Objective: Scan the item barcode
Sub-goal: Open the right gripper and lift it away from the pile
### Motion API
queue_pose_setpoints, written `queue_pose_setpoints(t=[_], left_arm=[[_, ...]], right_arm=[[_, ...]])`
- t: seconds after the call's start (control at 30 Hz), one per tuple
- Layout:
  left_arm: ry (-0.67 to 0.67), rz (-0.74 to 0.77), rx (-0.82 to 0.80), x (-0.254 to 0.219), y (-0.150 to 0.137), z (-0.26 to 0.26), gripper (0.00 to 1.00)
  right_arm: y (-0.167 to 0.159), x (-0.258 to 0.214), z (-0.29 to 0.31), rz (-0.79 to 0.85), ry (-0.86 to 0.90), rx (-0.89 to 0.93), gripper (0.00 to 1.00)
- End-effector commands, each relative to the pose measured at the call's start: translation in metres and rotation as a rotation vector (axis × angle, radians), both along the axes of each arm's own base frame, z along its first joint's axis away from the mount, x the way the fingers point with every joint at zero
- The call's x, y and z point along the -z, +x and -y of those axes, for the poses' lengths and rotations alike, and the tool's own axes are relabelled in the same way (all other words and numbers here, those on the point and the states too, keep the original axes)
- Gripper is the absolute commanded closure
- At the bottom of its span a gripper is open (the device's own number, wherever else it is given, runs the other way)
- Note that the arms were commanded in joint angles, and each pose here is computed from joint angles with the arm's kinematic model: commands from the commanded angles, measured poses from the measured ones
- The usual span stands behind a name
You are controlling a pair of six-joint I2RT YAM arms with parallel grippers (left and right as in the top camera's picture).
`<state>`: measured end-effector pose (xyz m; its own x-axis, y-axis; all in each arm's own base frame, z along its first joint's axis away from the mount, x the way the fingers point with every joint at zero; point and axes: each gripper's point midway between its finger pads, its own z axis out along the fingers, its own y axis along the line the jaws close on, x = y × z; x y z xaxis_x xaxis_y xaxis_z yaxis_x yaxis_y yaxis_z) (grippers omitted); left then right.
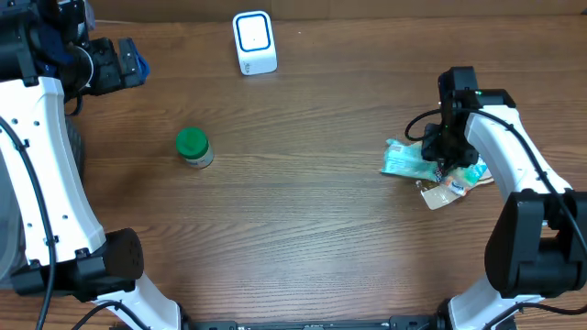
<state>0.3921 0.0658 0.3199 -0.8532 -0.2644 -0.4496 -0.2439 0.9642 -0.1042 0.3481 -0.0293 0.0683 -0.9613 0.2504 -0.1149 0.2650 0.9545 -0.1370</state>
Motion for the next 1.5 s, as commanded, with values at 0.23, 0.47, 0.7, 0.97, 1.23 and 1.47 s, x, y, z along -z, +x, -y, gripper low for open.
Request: queue_pose_setpoints(t=[0.23,0.47,0.7,0.97,1.23,1.47], left_arm=[[0.015,0.003,0.021,-0.002,0.000,0.002,0.01],[0.015,0.003,0.021,-0.002,0.000,0.002,0.00],[0.015,0.003,0.021,-0.002,0.000,0.002,0.01],[0.015,0.003,0.021,-0.001,0.000,0.002,0.00],[0.015,0.003,0.021,-0.001,0.000,0.002,0.00],[0.015,0.003,0.021,-0.002,0.000,0.002,0.01]], right_arm=[[-0.002,-0.011,0.023,0.012,-0.021,0.112,0.46],[0.022,-0.063,-0.004,0.110,0.141,0.076,0.47],[0.023,-0.171,-0.078,0.357,0.509,-0.227,0.47],[-0.051,-0.271,-0.118,0.588,0.672,-0.461,0.46],[-0.119,-0.313,-0.122,0.715,0.638,-0.512,0.00],[-0.142,-0.312,-0.122,0.698,0.636,-0.503,0.00]])
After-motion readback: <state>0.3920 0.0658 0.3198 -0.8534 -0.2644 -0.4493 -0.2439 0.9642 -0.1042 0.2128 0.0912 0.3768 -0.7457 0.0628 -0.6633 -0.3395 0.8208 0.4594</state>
